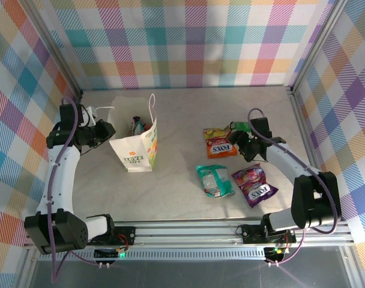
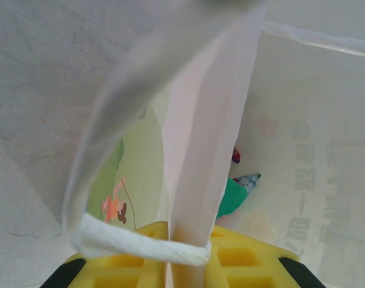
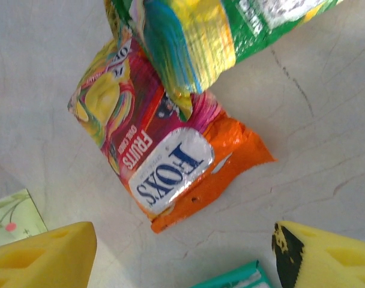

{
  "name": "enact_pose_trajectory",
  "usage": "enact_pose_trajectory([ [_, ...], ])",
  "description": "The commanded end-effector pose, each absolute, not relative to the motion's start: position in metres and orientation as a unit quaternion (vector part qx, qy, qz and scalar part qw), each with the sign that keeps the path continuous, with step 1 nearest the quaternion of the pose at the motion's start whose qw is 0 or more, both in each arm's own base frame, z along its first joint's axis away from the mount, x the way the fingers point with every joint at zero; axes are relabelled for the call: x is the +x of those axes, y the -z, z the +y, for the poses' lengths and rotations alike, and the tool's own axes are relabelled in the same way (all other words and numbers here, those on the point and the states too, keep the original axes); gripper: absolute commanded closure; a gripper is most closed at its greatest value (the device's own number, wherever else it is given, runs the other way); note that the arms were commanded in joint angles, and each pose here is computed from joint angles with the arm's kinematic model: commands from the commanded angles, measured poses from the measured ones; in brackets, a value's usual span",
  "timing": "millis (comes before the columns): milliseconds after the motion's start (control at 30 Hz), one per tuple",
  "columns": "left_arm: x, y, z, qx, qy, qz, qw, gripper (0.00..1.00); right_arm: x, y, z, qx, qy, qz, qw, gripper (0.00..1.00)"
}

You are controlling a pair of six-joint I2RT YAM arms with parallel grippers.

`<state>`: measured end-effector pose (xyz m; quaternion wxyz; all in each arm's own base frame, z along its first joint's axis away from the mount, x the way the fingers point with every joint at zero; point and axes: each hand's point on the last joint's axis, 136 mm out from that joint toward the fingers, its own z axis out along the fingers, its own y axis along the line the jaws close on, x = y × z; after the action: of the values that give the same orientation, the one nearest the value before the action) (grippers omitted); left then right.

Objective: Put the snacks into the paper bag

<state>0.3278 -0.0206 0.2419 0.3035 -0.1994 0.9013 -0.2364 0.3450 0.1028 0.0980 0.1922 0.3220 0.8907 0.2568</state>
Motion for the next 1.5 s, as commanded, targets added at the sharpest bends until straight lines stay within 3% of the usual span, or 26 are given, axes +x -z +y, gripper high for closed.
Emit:
enact_pose_trajectory([
  [0, 0.326, -0.242, -0.02, -0.19, 0.226, 0.907, 0.302, 0.82, 0.355, -0.095, 0.1, 0.339, -0.275, 0.878, 0.198, 0.22],
  [1267, 0.336, -0.228, -0.016, -0.198, 0.218, 0.911, 0.289, 0.82, 0.431, -0.048, 0.086, 0.396, -0.283, 0.853, 0.186, 0.22],
  [1467, 0.336, -0.227, -0.016, -0.197, 0.218, 0.912, 0.288, 0.82, 0.435, -0.041, 0.087, 0.4, -0.283, 0.854, 0.172, 0.33],
])
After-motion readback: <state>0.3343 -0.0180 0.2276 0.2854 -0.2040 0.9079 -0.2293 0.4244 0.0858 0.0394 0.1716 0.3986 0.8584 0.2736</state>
